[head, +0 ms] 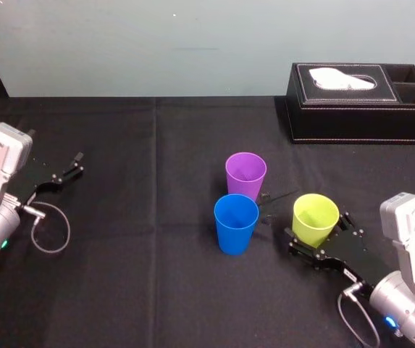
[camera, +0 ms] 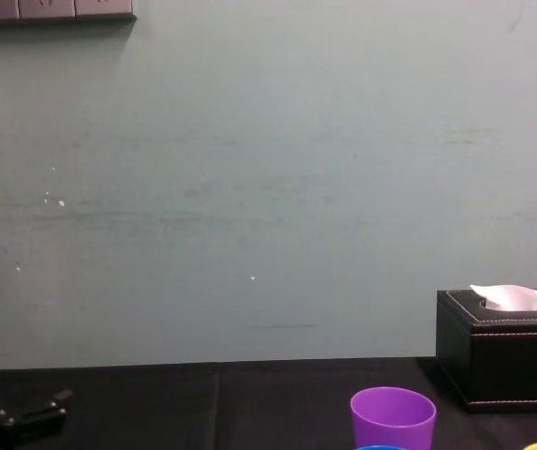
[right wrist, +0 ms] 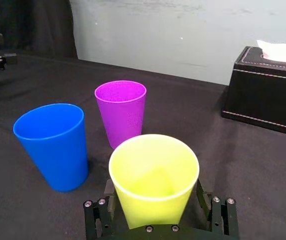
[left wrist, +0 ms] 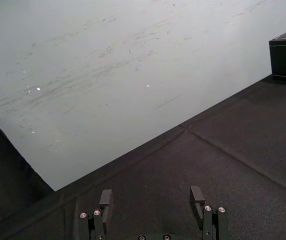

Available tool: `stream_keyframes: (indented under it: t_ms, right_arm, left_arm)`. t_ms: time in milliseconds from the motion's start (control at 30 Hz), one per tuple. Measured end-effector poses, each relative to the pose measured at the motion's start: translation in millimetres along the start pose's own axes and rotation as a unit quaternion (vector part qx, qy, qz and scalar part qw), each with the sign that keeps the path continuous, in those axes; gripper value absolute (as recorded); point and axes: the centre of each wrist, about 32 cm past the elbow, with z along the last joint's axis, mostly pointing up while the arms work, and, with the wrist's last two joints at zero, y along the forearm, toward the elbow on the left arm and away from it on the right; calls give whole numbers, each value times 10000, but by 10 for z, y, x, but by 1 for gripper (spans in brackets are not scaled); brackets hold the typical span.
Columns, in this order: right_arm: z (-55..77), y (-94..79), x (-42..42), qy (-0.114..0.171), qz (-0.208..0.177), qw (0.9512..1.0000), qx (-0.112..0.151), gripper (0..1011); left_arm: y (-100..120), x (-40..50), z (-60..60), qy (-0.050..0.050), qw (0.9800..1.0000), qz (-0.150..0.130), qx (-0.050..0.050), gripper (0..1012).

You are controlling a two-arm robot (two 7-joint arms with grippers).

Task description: Stack the three plastic cups sequentially using one hand.

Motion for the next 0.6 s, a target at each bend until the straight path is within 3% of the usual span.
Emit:
stream_keyframes:
  t_ms: [600]
  right_arm:
    - [-13, 58, -25, 34, 47, 10000, 5, 1004]
  left_arm:
    - [0, 0, 0, 0, 10000, 0, 0, 1011]
